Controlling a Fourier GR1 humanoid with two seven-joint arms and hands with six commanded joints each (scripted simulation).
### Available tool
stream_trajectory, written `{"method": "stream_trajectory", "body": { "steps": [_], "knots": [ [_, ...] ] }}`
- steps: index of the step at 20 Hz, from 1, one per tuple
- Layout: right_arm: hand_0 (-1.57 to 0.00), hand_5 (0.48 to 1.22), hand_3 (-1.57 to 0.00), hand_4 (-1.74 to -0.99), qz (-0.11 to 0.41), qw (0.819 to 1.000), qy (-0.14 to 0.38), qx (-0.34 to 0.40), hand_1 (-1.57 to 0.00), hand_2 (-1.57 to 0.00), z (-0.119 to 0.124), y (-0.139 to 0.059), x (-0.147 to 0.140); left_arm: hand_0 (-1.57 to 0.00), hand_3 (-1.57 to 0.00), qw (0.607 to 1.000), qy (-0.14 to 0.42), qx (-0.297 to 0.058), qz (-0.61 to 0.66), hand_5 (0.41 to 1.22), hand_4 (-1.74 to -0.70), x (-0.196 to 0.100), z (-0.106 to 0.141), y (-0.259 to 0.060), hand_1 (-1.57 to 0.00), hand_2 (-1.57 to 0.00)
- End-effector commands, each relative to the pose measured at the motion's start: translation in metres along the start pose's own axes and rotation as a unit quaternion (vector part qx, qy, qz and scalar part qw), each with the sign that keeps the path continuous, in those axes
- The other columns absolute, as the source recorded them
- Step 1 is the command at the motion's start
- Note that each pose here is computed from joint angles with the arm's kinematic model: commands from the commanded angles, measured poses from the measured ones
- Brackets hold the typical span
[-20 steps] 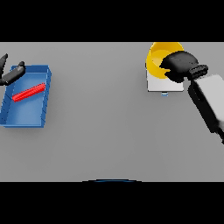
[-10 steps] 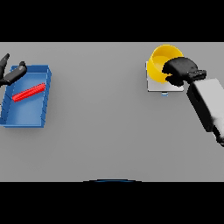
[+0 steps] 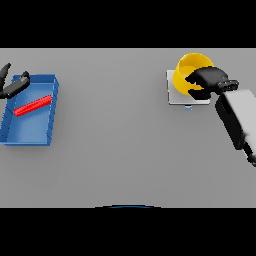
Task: Pick up the red beaker and tilt it to pour out 1 green nut into yellow bowl. Pick up the yellow bowl and place it on the metallic measuring scale.
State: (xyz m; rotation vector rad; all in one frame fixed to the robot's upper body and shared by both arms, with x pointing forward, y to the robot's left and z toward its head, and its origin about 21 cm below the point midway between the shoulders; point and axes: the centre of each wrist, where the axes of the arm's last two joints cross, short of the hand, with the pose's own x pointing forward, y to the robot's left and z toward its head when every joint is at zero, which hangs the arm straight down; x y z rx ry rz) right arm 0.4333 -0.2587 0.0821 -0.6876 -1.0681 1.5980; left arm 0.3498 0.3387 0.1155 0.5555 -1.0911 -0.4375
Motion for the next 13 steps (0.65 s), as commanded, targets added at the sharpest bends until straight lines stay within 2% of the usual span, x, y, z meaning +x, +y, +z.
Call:
{"method": "stream_trajectory", "body": {
  "steps": [1, 3, 6, 9, 13],
  "knots": [
    [-0.95, 0.965, -0.58, -1.535, -0.010, 1.000, 0.001, 0.003, -0.81, -0.71, -0.0004, -0.0006, 0.0010, 0.00, 0.00, 1.000, -0.001, -0.002, 0.003, 0.768, -0.83, 0.0014, 0.0002, 0.0006, 0.00, 0.00],
    [-0.61, 0.890, -0.39, -1.496, -0.022, 1.000, 0.000, 0.010, -0.56, -0.47, -0.0012, 0.0015, 0.0016, 0.00, 0.00, 1.000, 0.000, 0.000, 0.008, 0.764, -0.84, 0.0032, -0.0032, 0.0006, 0.00, 0.00],
    [-0.31, 0.833, -0.21, -1.461, -0.014, 1.000, 0.003, 0.011, -0.30, -0.24, 0.0002, -0.0004, 0.0003, 0.00, 0.00, 1.000, -0.001, -0.001, 0.001, 0.749, -0.83, 0.0023, -0.0039, 0.0010, 0.00, 0.00],
    [-0.16, 0.811, -0.10, -1.422, -0.002, 1.000, 0.002, 0.026, -0.16, -0.12, -0.0025, -0.0003, 0.0038, 0.00, 0.00, 1.000, -0.001, -0.001, 0.005, 0.753, -0.84, 0.0033, -0.0024, -0.0011, 0.00, 0.00],
    [-0.06, 0.779, -0.04, -1.390, 0.000, 0.999, 0.013, 0.032, -0.06, -0.05, -0.0009, -0.0027, 0.0012, 0.00, 0.00, 1.000, -0.007, 0.000, 0.003, 0.760, -0.83, 0.0037, -0.0022, 0.0008, 0.00, 0.00]
  ]
}}
